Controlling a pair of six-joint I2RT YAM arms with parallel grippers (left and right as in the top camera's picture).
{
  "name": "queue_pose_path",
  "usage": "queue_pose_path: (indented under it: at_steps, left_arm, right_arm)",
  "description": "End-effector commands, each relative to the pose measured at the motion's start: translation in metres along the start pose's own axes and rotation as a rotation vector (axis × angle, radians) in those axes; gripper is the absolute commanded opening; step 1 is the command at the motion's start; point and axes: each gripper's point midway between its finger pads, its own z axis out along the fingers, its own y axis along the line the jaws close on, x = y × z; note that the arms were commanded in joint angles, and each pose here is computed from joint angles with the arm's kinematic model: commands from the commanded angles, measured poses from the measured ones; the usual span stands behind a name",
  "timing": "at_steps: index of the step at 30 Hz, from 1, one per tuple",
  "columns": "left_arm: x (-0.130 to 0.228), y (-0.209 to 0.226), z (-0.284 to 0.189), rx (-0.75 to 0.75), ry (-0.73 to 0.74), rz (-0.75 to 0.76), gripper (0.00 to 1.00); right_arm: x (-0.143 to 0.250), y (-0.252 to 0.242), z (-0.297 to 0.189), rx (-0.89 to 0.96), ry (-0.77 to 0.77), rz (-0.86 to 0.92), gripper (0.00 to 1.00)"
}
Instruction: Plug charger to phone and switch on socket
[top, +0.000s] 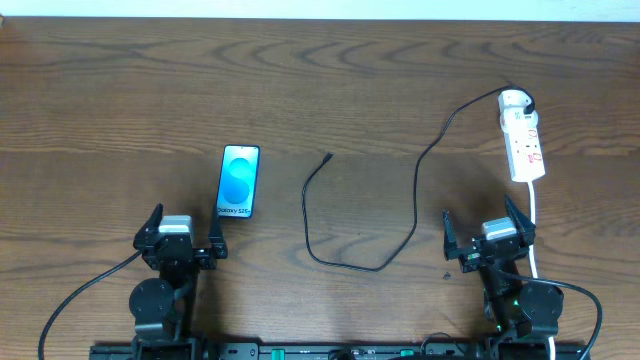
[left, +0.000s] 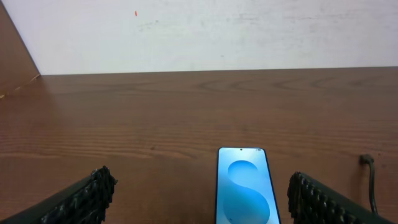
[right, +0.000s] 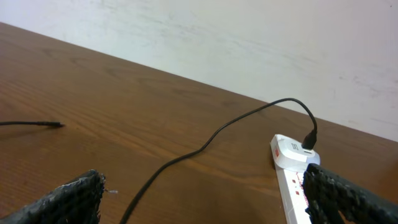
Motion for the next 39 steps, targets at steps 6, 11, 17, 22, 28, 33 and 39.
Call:
queue_pose_path:
  at_steps: [6,11,17,22,28,33,39]
  left_arm:
    - [0.014,-0.002,0.001,0.009,0.039,0.013,0.91]
    - [0.01,-0.002,0.001,0.007,0.026,-0.029,0.91]
    - [-0.004,-0.002,0.0,0.008,0.017,-0.085,0.91]
    - [-0.014,-0.002,0.003,0.011,0.061,-0.087,0.91]
    - [-0.037,-0.009,0.012,0.061,0.128,-0.093,0.91]
    - [-0.053,-0.02,0.023,0.135,0.215,-0.107,0.91]
    - [-0.071,-0.027,0.032,0.181,0.329,-0.13,0.91]
  right_arm:
    - [0.0,0.004,0.0,-0.017,-0.006,-0.02,0.99]
    - [-0.002,0.005,0.0,-0.026,-0.012,-0.019,0.99]
    - [-0.003,0.006,0.0,-0.034,-0.013,0.097,0.99]
    - [-0.012,0.005,-0.002,-0.033,-0.028,0.137,0.99]
    - [-0.03,0.002,-0.01,-0.039,-0.005,0.154,0.99]
    - [-0.052,-0.001,-0.015,-0.049,0.036,0.163,0.99]
    - [-0.08,-0.007,-0.014,-0.069,0.129,0.185,0.99]
